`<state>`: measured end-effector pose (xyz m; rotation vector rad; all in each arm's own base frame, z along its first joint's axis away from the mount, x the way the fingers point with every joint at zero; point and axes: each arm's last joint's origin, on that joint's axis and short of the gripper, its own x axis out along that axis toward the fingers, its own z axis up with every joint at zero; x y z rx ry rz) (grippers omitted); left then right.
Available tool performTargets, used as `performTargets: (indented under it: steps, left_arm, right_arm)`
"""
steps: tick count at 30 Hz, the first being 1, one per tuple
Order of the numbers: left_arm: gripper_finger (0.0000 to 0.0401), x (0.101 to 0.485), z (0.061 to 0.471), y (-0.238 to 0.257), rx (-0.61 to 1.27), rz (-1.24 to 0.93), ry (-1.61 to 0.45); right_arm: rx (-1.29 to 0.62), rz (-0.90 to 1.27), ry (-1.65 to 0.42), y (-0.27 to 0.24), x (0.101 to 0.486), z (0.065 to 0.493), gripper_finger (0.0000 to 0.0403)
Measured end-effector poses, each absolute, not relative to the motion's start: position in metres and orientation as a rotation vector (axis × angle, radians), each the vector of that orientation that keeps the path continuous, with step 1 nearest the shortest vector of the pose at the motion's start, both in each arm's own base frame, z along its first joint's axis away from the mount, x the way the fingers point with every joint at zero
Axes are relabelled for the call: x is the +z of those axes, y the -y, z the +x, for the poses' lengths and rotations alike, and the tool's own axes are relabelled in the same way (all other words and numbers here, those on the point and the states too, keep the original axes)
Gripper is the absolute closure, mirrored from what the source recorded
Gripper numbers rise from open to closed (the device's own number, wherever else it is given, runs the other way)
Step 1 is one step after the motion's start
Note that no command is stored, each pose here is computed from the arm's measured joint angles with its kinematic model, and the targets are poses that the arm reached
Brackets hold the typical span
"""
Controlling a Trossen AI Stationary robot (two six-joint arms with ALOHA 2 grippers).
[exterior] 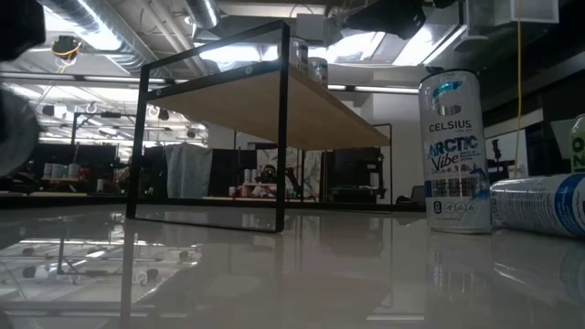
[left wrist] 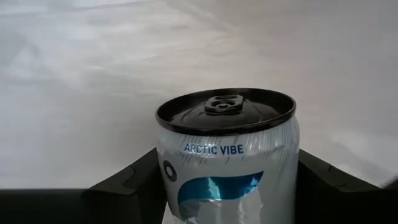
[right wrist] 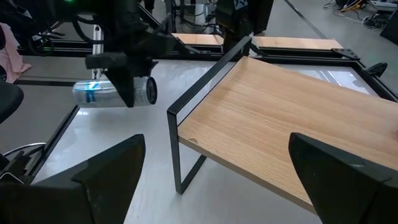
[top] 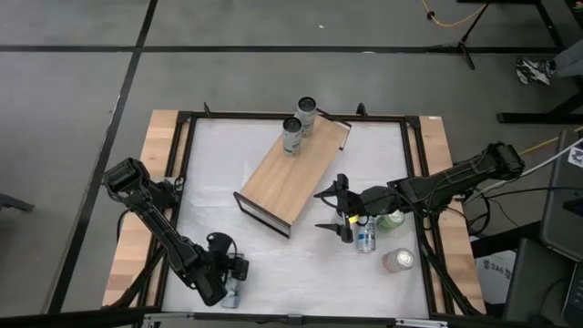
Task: Place canned beverage on shelf
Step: Put the bottom left white soda can on the shelf
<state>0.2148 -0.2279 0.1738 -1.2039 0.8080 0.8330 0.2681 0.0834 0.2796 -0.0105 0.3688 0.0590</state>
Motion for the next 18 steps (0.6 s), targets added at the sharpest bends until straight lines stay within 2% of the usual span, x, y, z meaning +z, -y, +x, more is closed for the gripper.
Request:
performTargets:
  steps: [8, 18]
  left_arm:
    - [0.0170, 0.189, 0.223, 0.227, 0.834, -1.200, -0.635]
    - [0.0169, 0.216, 0.232, 0.212, 0.918, -1.009, -0.549]
  right_arm:
    - [0.059, -0.009, -0.366, -0.083, 0.280, 0.268, 0.0017]
    - [0.059, -0.009, -0.366, -0.083, 0.280, 0.268, 0.0017]
